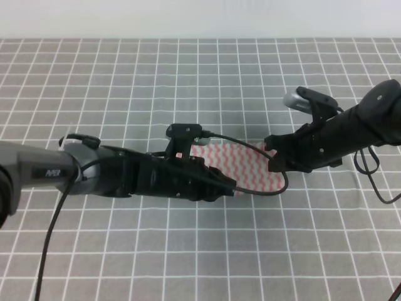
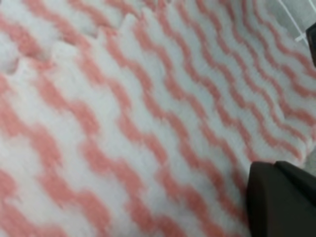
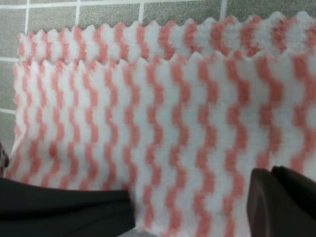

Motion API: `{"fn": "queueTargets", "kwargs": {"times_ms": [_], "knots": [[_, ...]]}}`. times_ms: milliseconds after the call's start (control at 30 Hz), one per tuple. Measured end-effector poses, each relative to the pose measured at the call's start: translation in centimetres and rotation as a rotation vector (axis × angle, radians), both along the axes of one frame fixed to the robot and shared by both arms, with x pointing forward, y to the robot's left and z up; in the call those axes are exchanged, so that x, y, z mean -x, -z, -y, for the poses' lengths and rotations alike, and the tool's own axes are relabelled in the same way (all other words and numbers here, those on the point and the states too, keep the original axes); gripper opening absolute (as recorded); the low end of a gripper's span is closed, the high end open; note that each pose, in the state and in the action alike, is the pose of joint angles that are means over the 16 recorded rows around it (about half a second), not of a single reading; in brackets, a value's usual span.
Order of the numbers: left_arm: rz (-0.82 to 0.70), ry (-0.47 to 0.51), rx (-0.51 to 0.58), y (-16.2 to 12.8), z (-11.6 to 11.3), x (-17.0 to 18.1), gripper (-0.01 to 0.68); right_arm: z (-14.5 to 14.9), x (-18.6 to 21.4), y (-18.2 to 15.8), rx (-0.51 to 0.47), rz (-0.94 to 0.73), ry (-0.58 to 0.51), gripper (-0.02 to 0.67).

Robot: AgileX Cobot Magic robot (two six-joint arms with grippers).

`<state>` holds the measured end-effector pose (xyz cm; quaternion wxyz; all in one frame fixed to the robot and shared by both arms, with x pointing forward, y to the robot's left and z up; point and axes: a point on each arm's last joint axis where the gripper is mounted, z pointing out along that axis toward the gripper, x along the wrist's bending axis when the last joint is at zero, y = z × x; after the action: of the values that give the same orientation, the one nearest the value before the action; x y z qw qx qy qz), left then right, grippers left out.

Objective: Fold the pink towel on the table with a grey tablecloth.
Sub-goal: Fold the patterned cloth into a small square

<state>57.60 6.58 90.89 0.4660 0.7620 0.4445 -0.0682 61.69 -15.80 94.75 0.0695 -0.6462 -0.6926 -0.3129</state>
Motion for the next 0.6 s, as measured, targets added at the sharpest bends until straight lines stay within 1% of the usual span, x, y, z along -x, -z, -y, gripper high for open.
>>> {"fn": "queueTargets", "kwargs": {"times_ms": [167,300,500,600], "knots": [[0.013,0.006,0.025,-0.9,-0.1,0.0,-0.002,-0.1,0.0,-0.1,-0.005,-0.004,-0.006,-0.016],[0.041,-0.022,0.041,-2.5,-0.9,-0.4,-0.002,-0.2,-0.1,-0.5,-0.014,-0.006,-0.02,-0.016],[0.063,-0.097,0.058,-4.9,-3.4,-1.4,-0.003,-0.5,-0.4,-1.6,-0.029,-0.006,-0.054,-0.014],[0.064,-0.146,0.052,-5.5,-4.8,-2.0,-0.003,-0.6,-0.7,-2.3,-0.033,-0.002,-0.071,-0.005]]}}
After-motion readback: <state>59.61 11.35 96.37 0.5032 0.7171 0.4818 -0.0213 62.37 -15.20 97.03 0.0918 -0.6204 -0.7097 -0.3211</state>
